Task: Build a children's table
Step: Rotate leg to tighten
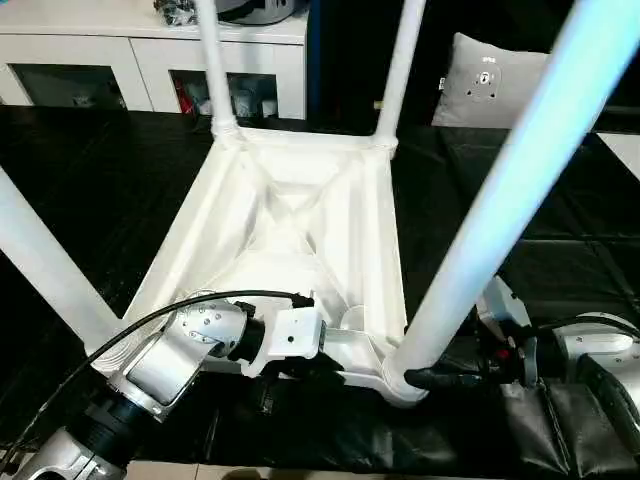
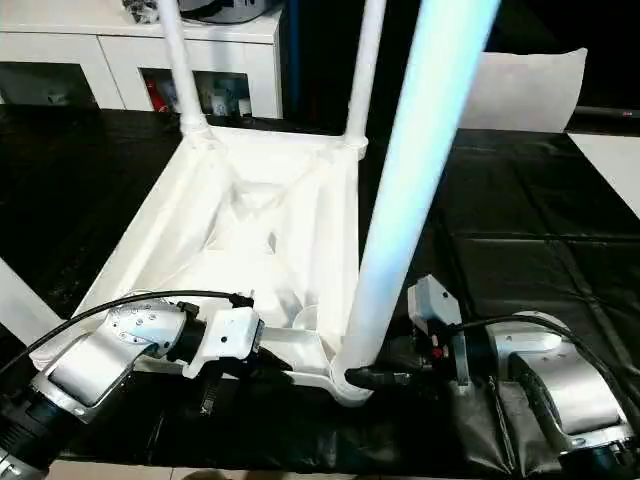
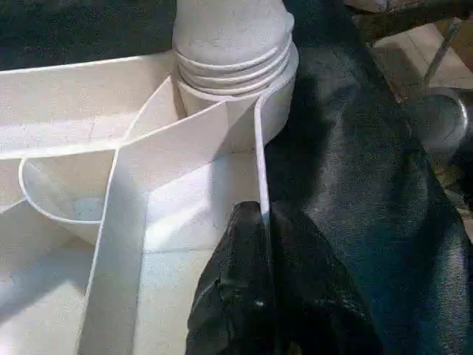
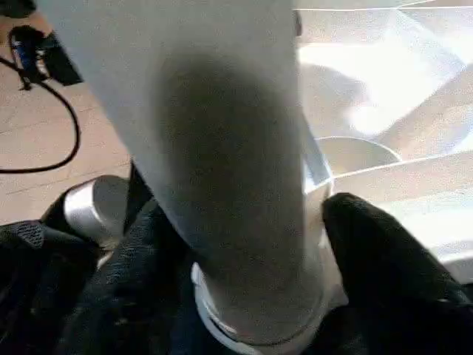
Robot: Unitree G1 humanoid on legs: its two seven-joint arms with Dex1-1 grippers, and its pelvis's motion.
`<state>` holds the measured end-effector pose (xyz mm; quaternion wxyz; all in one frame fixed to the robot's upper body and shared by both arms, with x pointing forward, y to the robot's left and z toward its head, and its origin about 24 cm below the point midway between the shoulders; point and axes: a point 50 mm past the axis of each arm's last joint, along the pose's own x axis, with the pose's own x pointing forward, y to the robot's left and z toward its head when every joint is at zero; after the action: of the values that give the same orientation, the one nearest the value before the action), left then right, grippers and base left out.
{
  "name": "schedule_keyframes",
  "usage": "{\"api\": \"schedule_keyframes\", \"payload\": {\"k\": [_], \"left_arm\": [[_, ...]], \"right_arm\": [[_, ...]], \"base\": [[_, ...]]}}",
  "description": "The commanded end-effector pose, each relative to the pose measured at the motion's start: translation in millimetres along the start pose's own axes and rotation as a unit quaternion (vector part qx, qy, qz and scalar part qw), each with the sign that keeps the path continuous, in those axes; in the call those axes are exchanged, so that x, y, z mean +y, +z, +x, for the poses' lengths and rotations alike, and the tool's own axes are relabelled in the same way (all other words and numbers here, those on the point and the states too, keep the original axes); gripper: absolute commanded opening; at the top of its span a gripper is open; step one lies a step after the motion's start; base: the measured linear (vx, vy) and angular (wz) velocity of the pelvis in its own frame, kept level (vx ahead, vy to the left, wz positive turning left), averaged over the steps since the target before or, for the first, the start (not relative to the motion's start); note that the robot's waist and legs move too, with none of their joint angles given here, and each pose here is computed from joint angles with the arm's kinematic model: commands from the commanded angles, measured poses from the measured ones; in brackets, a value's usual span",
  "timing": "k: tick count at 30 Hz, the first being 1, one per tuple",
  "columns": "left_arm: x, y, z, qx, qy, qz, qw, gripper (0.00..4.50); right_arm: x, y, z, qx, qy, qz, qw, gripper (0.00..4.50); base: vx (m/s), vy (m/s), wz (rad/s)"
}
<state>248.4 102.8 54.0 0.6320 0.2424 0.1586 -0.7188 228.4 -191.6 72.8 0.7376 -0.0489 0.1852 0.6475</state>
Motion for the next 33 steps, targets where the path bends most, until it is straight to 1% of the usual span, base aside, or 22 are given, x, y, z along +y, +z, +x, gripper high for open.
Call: {"api": "schedule_keyframes", "payload": {"k": [1,2,8,11,14,15,16,17,18,21,22,23,25,27,28,30,31,33], "left_arm": [[-5.1,2.0,7.3,0.006,-0.043,0.018,0.999,0.0],[-5.1,1.9,7.2,0.006,-0.044,0.018,0.999,0.0],[-4.7,1.6,7.2,0.004,-0.047,0.018,0.999,0.0],[-5.0,1.5,7.4,-0.001,-0.044,0.011,0.999,0.0],[-4.8,1.7,8.1,-0.006,-0.033,-0.001,0.999,0.0],[-4.6,2.4,8.8,-0.009,-0.027,-0.007,1.0,0.0],[-2.8,5.4,11.7,-0.021,-0.004,-0.025,0.999,0.0],[-2.3,6.1,12.4,-0.024,0.002,-0.029,0.999,0.0],[0.3,10.7,16.5,-0.041,0.031,-0.046,0.998,0.0],[2.1,16.0,22.9,-0.055,0.065,-0.067,0.994,0.0],[3.0,19.9,28.0,-0.064,0.083,-0.079,0.991,0.0],[3.1,20.7,29.0,-0.066,0.087,-0.082,0.991,0.0],[4.8,25.9,36.8,-0.076,0.11,-0.095,0.986,0.0],[7.4,30.9,44.7,-0.083,0.138,-0.112,0.981,0.0],[10.4,34.1,50.4,-0.086,0.16,-0.123,0.976,0.0],[14.7,38.5,57.5,-0.089,0.19,-0.139,0.968,0.0],[19.7,44.5,64.2,-0.093,0.222,-0.148,0.959,0.0],[24.2,51.4,70.5,-0.098,0.244,-0.153,0.952,0.0]], "right_arm": [[-2.8,2.2,-1.7,0.004,0.006,-0.005,1.0,2.63],[-2.2,1.9,-1.4,0.003,0.011,-0.001,1.0,2.63],[0.3,1.3,0.2,-0.002,0.025,0.01,1.0,2.13],[3.4,0.2,2.4,-0.009,0.029,0.02,0.999,2.07],[7.2,-0.7,7.2,-0.025,0.02,0.028,0.999,2.04],[8.4,-0.7,9.6,-0.033,0.014,0.034,0.999,2.04],[10.7,0.0,16.1,-0.052,-0.008,0.046,0.998,2.04],[11.1,0.2,17.5,-0.056,-0.013,0.048,0.997,2.04],[12.5,1.9,24.8,-0.073,-0.041,0.054,0.995,2.04],[6.8,2.5,34.4,-0.084,-0.11,0.059,0.989,2.04],[0.8,3.5,40.8,-0.094,-0.161,0.073,0.98,2.04],[-0.4,3.7,42.0,-0.097,-0.171,0.078,0.977,2.03],[-8.9,5.0,48.7,-0.107,-0.236,0.091,0.962,2.01],[-16.1,4.3,54.1,-0.104,-0.297,0.104,0.943,2.01],[-19.9,2.9,58.0,-0.1,-0.334,0.114,0.93,2.01],[-24.2,1.1,63.1,-0.098,-0.38,0.135,0.91,2.01],[-26.5,2.2,68.8,-0.107,-0.415,0.152,0.89,2.01],[-25.9,8.5,75.8,-0.135,-0.422,0.152,0.884,2.01]], "base": [[0.0,0.0,0.0],[0.0,0.0,0.0],[0.0,0.0,0.0],[0.0,0.0,0.0],[0.0,0.0,0.0],[0.0,0.0,0.0],[0.0,0.0,0.0],[0.0,0.0,0.0],[0.0,0.0,0.0],[0.0,0.0,0.0],[0.0,0.0,0.0],[0.0,0.0,0.0],[0.0,0.0,0.0],[0.0,0.0,0.0],[0.0,0.0,0.0],[0.0,0.0,0.0],[0.0,0.0,0.0],[0.0,0.0,0.0]]}}
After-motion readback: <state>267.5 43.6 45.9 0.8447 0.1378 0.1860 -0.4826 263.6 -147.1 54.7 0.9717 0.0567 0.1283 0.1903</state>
